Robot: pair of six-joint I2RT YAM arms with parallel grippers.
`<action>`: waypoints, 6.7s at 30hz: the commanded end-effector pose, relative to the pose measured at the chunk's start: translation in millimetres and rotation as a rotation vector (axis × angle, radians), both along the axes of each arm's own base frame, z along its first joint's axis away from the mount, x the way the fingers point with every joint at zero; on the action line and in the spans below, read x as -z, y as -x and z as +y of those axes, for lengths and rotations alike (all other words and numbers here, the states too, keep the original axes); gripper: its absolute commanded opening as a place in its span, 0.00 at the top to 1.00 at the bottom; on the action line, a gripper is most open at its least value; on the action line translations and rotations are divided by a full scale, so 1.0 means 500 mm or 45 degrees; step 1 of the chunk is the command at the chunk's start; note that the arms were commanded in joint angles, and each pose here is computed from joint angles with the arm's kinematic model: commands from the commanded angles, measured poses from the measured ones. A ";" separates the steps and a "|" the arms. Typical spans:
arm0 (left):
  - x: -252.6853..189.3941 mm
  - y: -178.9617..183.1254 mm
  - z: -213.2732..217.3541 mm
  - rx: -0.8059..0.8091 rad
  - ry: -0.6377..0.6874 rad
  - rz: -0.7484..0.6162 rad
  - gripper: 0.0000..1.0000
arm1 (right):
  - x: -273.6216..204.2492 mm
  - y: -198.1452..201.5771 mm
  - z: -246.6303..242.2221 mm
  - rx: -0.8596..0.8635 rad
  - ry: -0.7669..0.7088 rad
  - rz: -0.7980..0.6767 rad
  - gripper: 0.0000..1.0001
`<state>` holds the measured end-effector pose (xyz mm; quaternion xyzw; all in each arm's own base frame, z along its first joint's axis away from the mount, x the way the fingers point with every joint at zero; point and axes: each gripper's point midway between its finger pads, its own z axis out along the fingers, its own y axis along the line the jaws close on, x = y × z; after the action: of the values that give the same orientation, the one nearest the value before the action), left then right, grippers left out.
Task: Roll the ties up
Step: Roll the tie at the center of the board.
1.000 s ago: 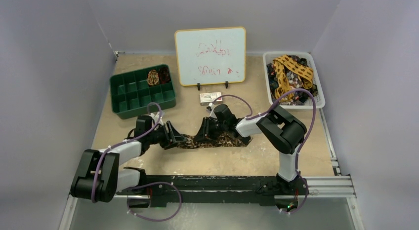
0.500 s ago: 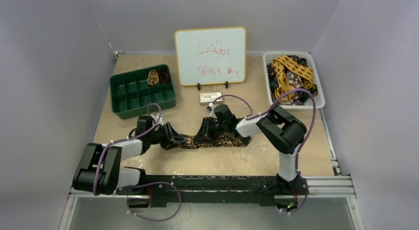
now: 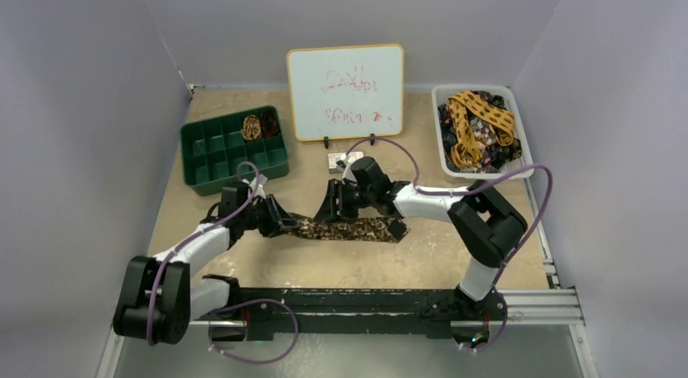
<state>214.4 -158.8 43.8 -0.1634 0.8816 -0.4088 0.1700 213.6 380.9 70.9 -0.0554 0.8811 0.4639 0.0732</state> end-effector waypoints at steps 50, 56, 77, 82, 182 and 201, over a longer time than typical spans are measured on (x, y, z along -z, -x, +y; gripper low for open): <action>-0.048 -0.040 -0.051 0.118 -1.503 -0.262 0.78 | -0.018 -0.046 -0.218 0.461 0.353 -0.180 0.41; -0.022 -0.038 -0.102 0.203 -1.377 -0.254 0.60 | -0.013 -0.047 -0.222 0.461 0.355 -0.174 0.39; -0.219 -0.066 -0.093 -0.001 -0.772 -0.428 0.33 | -0.088 -0.059 -0.135 0.169 0.040 -0.404 0.11; -0.179 -0.045 0.027 -0.155 -0.760 -0.270 0.30 | -0.128 -0.089 -0.084 -0.144 0.017 -0.847 0.04; -0.083 -0.004 0.068 -0.228 -0.174 -0.089 0.30 | -0.060 0.008 -0.101 0.341 0.094 -0.216 0.31; -0.076 0.002 0.050 -0.190 -0.105 -0.086 0.31 | -0.035 0.027 -0.051 0.226 0.051 -0.120 0.45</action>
<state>207.0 -130.6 76.2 -0.2159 0.8844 -0.3476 0.2243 200.3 333.2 72.1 0.0153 0.9029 0.3980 0.1616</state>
